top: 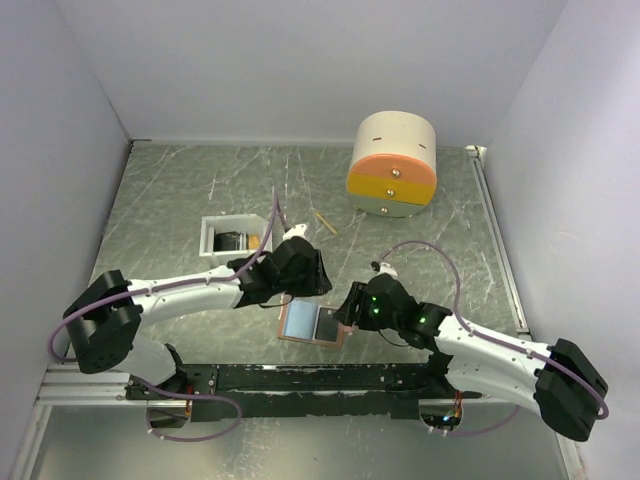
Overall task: Put the credit cards into the card holder
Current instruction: Insert the credit card into the card holder, then pick up the credit card from the storage box.
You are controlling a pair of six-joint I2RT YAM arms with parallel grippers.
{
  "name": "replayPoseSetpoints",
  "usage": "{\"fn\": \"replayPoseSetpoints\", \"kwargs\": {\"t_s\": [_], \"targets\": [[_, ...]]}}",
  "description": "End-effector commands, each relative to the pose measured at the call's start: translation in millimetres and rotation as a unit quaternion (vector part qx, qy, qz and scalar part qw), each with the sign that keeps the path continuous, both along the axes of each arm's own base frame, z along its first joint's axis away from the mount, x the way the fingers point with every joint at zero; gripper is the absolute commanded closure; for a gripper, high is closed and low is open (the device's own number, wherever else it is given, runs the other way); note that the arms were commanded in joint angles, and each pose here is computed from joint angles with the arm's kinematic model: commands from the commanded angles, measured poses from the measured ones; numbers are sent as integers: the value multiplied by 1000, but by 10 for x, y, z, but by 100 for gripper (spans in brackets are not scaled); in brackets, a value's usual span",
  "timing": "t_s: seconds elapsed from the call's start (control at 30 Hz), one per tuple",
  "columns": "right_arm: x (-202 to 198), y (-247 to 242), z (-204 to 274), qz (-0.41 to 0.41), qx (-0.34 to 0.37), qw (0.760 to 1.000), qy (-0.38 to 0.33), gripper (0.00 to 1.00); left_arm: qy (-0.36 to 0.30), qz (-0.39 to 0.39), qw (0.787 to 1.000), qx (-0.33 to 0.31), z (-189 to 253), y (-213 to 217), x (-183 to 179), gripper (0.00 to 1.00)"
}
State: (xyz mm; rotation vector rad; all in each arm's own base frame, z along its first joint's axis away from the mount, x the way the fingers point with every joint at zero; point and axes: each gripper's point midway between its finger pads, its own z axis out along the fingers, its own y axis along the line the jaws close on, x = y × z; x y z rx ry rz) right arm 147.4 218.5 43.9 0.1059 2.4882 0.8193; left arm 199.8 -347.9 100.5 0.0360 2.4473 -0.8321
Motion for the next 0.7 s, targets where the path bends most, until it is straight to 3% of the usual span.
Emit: {"fn": "replayPoseSetpoints", "kwargs": {"t_s": [0.0,0.33,0.67], "targets": [[115,2,201,-4,-3,999,-37,46,-66,37,988,135,182,523,333,42],[237,5,418,0,-12,997,-79,44,-98,143,926,337,540,1835,1093,39],[247,0,475,6,-13,996,-90,43,-69,177,891,412,447,2465,1567,44]]}}
